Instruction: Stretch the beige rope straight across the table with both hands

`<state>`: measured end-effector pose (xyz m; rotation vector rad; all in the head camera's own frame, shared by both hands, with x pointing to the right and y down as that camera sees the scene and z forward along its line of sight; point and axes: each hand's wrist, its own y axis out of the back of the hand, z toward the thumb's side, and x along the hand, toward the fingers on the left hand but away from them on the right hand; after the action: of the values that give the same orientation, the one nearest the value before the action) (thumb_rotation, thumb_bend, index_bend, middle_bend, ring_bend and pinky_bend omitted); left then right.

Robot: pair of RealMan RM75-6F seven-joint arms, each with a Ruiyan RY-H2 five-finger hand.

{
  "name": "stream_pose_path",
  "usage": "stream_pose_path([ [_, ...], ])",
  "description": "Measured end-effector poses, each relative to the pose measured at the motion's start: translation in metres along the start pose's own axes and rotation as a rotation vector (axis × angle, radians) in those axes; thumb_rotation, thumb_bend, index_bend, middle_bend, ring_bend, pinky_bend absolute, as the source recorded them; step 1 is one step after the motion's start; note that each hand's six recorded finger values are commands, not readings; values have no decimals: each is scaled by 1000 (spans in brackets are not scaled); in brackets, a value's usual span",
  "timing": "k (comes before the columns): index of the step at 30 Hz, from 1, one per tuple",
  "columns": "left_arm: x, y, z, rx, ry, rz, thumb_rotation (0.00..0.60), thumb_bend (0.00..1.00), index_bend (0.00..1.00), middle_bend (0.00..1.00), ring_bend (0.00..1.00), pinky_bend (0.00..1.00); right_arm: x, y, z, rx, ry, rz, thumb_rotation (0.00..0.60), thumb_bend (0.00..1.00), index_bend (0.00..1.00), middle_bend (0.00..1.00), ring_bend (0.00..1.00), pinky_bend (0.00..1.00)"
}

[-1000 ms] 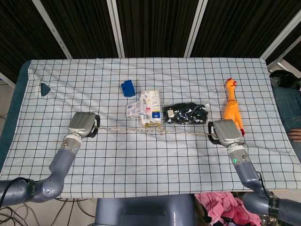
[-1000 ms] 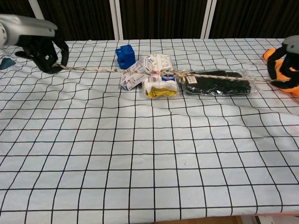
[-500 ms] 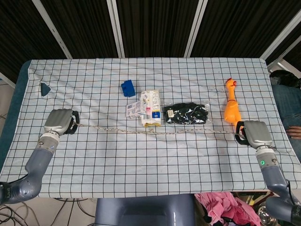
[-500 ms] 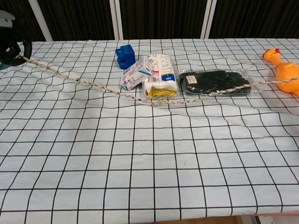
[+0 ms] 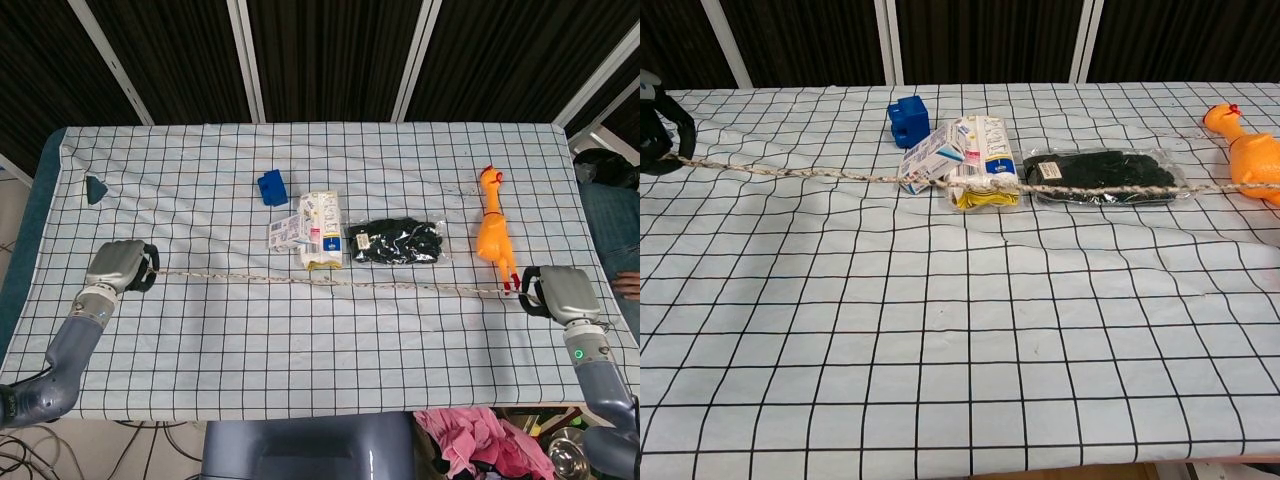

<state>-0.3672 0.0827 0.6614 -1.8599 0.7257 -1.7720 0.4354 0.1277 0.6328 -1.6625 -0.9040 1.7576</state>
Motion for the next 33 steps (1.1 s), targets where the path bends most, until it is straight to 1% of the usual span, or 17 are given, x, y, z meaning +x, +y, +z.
stream_pose_path([
  [5,6,-17,-10,6,-4,-19,600,447,615,822,847,896,1,-12,-1,8,-3,28,600,413,638,876,992,934],
  [10,12,-25,-18,-2,10,-23,600,447,614,819,847,896,-1,-23,-4,7,-17,48,600,412,637,876,992,934],
  [17,13,-37,-15,25,-9,-43,600,447,611,815,847,896,-1,-44,-3,7,-19,99,600,413,637,876,992,934],
  [22,17,-50,-14,46,-10,-71,600,448,610,814,846,896,-3,-58,-2,11,-22,122,600,412,637,876,992,934],
  [26,21,-58,-12,55,-12,-82,600,448,608,812,846,896,-5,-66,-4,11,-33,131,600,412,637,876,992,934],
  [33,29,-67,-17,59,8,-104,600,447,605,810,846,896,-8,-75,-13,11,-67,155,600,412,637,876,992,934],
])
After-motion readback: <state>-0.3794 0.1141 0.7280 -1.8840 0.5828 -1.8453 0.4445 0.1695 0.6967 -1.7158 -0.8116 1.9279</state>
